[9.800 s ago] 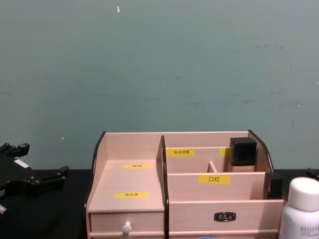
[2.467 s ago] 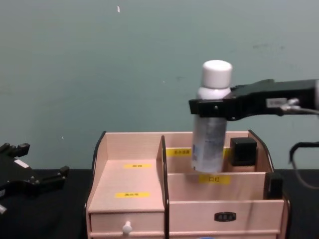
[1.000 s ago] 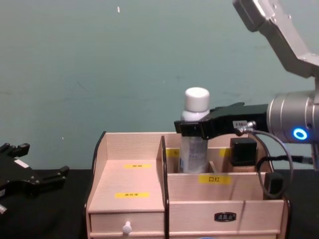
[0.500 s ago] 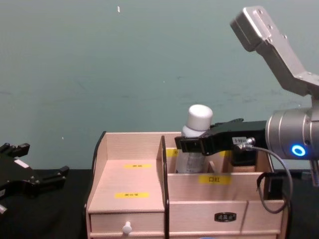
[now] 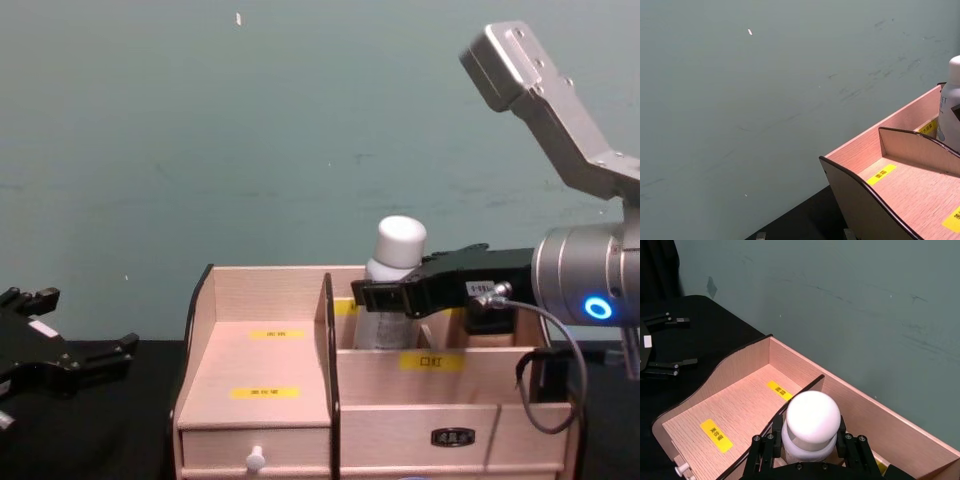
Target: Pick up the facial cleanser and watermelon frost from the table and place them into the tiered storage box.
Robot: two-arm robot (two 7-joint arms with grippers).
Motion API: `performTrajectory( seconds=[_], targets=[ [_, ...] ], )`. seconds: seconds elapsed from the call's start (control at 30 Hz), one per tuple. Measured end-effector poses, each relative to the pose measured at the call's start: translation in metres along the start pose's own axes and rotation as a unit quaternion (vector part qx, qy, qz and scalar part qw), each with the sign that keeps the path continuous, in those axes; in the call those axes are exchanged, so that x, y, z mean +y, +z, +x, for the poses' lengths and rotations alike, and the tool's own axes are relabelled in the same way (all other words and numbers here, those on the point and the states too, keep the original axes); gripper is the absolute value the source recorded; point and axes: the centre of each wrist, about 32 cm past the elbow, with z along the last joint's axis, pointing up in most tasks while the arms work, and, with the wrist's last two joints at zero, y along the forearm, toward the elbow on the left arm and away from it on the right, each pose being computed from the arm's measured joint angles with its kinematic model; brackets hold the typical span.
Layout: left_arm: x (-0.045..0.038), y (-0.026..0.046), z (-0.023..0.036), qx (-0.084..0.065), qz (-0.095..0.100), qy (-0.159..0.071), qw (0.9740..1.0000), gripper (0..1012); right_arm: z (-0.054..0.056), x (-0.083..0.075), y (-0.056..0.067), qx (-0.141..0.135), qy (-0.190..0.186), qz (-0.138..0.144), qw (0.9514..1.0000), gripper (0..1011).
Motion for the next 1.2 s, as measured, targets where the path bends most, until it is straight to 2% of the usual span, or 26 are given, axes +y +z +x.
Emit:
performTrajectory(
  seconds=[0.17,0.27,0.3,0.37,0.4,0.5,0.53,0.67,0.93,1.07,1.2],
  targets=[
    [0.0000,0.0000,0.0000,0.000,0.000,0.000,1.0000,1001,0.000,0.000,0.000,0.000,0.000,0.000,1.0000,604],
    [0.0000,0.0000,0.0000,0.000,0.000,0.000,1.0000,1001,0.000,0.000,0.000,0.001,0.000,-0.002,1.0000,677],
    [0.0000,0.0000,0.0000,0.000,0.000,0.000,1.0000,1001,0.000,0.000,-0.001,0.001,0.000,-0.002,1.0000,732],
    [0.0000,0.0000,0.0000,0.000,0.000,0.000,1.0000,1001,0.000,0.000,0.000,0.001,0.000,-0.002,1.0000,765],
    [0.0000,0.0000,0.0000,0.000,0.000,0.000,1.0000,1001,0.000,0.000,0.000,0.001,0.000,-0.002,1.0000,818],
    [0.0000,0.0000,0.0000,0.000,0.000,0.000,1.0000,1001,0.000,0.000,0.000,0.001,0.000,-0.002,1.0000,868],
    [0.0000,0.0000,0.0000,0.000,0.000,0.000,1.0000,1001,0.001,-0.001,0.000,0.003,-0.001,0.000,1.0000,925],
    [0.0000,0.0000,0.0000,0.000,0.000,0.000,1.0000,1001,0.001,-0.002,0.000,0.006,-0.002,0.005,1.0000,999],
    [0.0000,0.0000,0.0000,0.000,0.000,0.000,1.0000,1001,0.000,-0.011,0.009,-0.006,-0.008,0.021,0.9997,1003],
    [0.0000,0.0000,0.0000,0.000,0.000,0.000,1.0000,1001,-0.003,-0.025,0.020,-0.020,-0.010,0.027,0.9994,1002],
    [0.0000,0.0000,0.0000,0.000,0.000,0.000,1.0000,1001,-0.011,-0.046,0.028,-0.012,-0.009,0.026,0.9995,1002]
  ],
)
